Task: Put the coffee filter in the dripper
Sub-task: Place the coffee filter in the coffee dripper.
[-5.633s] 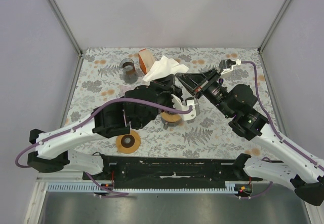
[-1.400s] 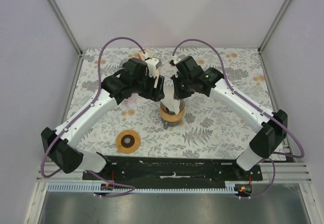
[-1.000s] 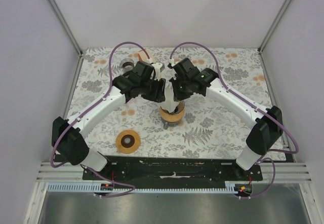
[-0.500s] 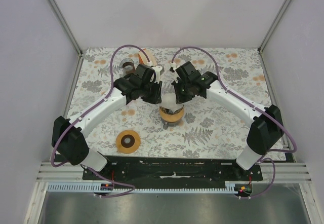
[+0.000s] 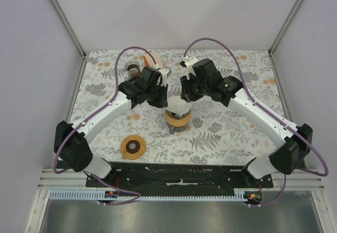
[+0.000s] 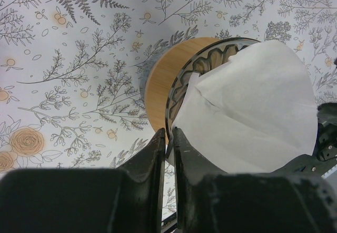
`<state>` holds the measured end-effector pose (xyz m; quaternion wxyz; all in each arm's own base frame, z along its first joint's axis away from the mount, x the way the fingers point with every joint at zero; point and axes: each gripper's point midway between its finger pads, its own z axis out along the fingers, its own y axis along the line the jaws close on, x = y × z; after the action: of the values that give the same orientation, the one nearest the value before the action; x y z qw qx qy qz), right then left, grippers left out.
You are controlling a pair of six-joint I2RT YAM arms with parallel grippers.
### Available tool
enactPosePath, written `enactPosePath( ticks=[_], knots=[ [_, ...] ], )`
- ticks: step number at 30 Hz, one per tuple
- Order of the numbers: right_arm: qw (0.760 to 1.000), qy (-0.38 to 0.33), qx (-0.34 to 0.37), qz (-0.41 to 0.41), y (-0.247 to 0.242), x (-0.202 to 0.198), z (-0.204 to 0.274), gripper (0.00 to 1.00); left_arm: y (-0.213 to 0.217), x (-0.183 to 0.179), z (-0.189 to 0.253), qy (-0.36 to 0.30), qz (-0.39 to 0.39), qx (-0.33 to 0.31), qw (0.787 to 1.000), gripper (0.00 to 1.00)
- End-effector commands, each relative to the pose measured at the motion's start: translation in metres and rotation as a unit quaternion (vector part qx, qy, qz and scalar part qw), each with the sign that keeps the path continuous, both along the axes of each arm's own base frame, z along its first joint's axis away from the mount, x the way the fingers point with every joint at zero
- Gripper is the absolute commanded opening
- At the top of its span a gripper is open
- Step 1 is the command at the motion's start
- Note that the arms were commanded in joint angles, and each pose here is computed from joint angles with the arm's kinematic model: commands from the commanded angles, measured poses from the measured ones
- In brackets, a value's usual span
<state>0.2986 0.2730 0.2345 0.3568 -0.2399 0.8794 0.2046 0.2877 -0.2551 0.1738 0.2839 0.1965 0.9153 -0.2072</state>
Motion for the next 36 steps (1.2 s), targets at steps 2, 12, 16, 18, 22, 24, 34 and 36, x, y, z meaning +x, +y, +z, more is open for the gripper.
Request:
enactPosePath(
  ticks=[2, 12, 16, 18, 22, 24, 34, 36],
  knots=[
    [0.997, -0.043, 0.035, 0.056, 0.025, -0.013, 0.02, 0.19, -0.007, 0.004, 0.02, -0.024, -0.013, -0.019, 0.999, 0.17],
    [0.998, 0.051, -0.013, 0.037, 0.027, -0.025, -0.057, 0.0, -0.009, 0.004, 0.032, -0.031, -0.015, -0.03, 0.999, 0.25],
    [0.997, 0.06, -0.032, 0.039, 0.026, -0.025, -0.072, 0.0, -0.01, 0.007, 0.046, -0.037, -0.006, -0.047, 0.998, 0.38],
    [0.996, 0.068, -0.047, 0.036, 0.025, -0.026, -0.081, 0.0, -0.007, 0.01, 0.053, -0.036, 0.005, -0.058, 0.998, 0.45],
    [0.993, 0.077, -0.09, 0.027, 0.018, -0.028, -0.095, 0.0, 0.006, 0.018, 0.073, -0.031, 0.032, -0.088, 0.995, 0.53],
    [0.991, 0.082, -0.103, 0.029, 0.02, -0.028, -0.1, 0.0, 0.013, 0.02, 0.079, -0.025, 0.048, -0.104, 0.993, 0.54],
    [0.985, 0.092, -0.143, 0.03, 0.037, -0.022, -0.113, 0.0, 0.012, -0.006, 0.038, 0.069, 0.062, -0.138, 0.986, 0.59],
    [0.985, 0.096, -0.137, 0.039, 0.04, -0.024, -0.112, 0.0, 0.01, -0.009, 0.03, 0.078, 0.058, -0.134, 0.986, 0.6]
  ],
)
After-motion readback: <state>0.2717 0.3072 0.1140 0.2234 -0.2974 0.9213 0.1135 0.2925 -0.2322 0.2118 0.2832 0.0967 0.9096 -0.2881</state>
